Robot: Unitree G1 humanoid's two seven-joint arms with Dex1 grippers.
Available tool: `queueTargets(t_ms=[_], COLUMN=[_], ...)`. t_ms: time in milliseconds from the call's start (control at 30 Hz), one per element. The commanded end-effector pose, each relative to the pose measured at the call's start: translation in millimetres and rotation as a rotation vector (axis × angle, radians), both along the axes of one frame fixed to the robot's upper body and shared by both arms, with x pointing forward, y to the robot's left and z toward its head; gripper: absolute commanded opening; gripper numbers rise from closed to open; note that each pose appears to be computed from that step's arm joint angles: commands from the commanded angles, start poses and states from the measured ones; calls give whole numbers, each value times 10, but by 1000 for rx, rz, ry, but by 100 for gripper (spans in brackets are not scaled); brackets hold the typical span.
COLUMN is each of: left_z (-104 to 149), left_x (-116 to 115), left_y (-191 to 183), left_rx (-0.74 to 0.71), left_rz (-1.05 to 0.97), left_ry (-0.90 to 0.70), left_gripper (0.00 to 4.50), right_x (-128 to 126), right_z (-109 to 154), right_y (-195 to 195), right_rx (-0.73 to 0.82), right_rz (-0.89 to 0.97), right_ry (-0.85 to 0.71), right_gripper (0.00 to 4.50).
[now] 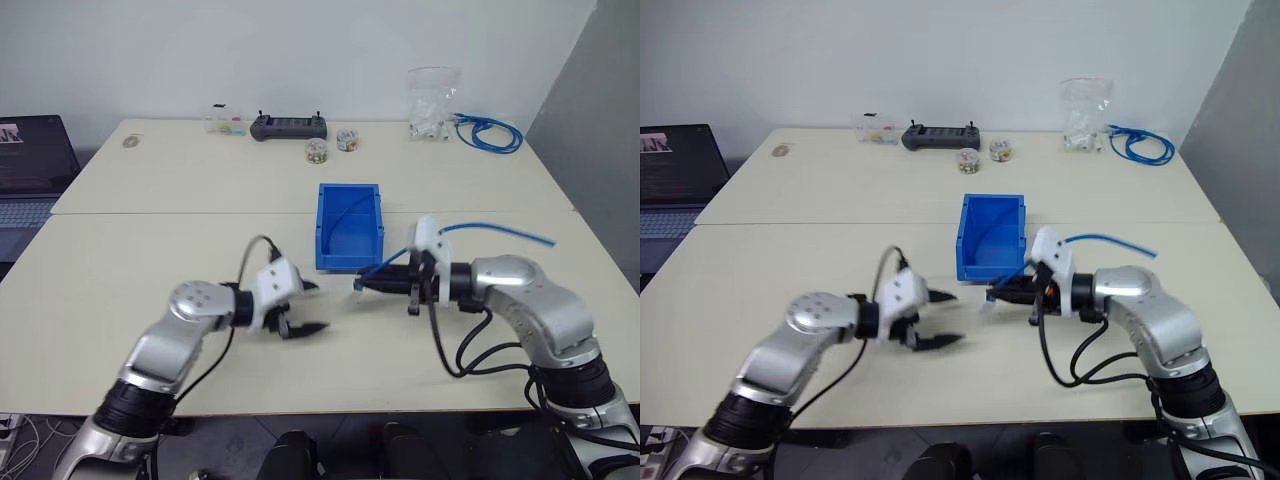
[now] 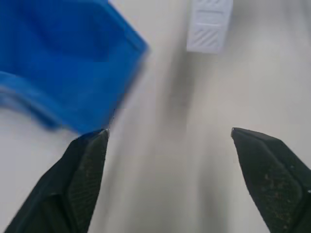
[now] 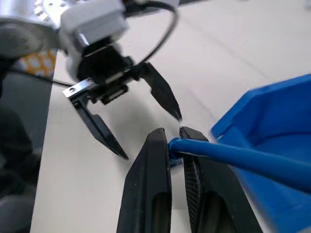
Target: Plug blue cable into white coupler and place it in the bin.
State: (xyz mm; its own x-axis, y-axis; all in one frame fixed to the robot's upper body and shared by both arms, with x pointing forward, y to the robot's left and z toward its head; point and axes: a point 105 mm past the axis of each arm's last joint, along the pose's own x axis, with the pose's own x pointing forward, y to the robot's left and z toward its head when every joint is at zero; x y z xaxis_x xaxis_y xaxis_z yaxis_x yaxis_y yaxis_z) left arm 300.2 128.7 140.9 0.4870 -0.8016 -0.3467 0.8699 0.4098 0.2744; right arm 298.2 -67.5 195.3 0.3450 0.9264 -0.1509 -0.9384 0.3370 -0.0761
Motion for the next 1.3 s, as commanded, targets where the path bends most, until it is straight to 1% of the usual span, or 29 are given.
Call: queueTargets(t_ms=[33, 100, 167, 233, 300, 333, 433, 467, 500, 600, 667, 700, 733, 767, 800, 833, 867, 967, 1033, 1167, 1233, 1300], left_z=[345, 396, 409, 420, 441, 457, 506, 525, 537, 581, 601, 609, 601, 589, 579, 570, 569, 565, 552, 503, 488, 479], left_x=[14, 38, 65, 97, 135, 150, 183, 195, 202, 241, 257, 267, 293, 308, 320, 332, 345, 362, 363, 319, 290, 275], left_y=[14, 28, 22, 8, -5, -16, -15, 0, 11, 75, 112, 135, 193, 243, 283, 319, 350, 415, 453, 514, 551, 600], left_rx=[-44, -3, 22, 29, 31, 31, 24, 17, 13, -7, -10, -10, 14, 37, 54, 59, 53, 31, 26, 26, 15, -3], left_rz=[37, 33, 20, 16, 18, 16, 20, 28, 34, 67, 82, 91, 113, 126, 137, 151, 167, 198, 216, 236, 251, 280], left_ry=[-83, -115, -136, -148, -158, -163, -174, -178, -181, -183, -182, -178, -177, -176, -178, -173, -171, -160, -157, -138, -120, -103], left_gripper=[450, 450, 450, 450, 450, 450, 450, 450, 450, 450, 450, 450, 450, 450, 450, 450, 450, 450, 450, 450, 450, 450], right_x=[232, 514, 779, 992, 1155, 1190, 1205, 1195, 1189, 1120, 1055, 1010, 902, 788, 692, 622, 566, 471, 411, 169, 15, -74], right_z=[336, 401, 379, 330, 277, 256, 248, 259, 266, 308, 323, 324, 311, 290, 266, 228, 181, 47, -10, -16, 80, 242], right_y=[10, 116, 203, 231, 229, 213, 99, 36, -5, -164, -254, -315, -471, -593, -682, -772, -863, -1150, -1307, -1403, -1300, -1167], right_rx=[123, 138, 109, 73, 16, -23, -135, -164, -181, -221, -249, -270, -329, -375, -413, -446, -468, -542, -561, -482, -355, -200], right_rz=[-62, -101, -154, -211, -241, -231, -187, -175, -167, -134, -109, -95, -64, -35, -12, -11, -18, -85, -125, -132, -115, -112], right_ry=[-10, 20, 41, 65, 87, 99, 89, 83, 81, 85, 83, 79, 50, 36, 29, 18, 10, -12, -20, -2, 17, 10], right_gripper=[9, 9, 9, 9, 78, 85, 151, 164, 189, 250, 317, 327, 363, 382, 387, 410, 443, 449, 449, 449, 449, 449])
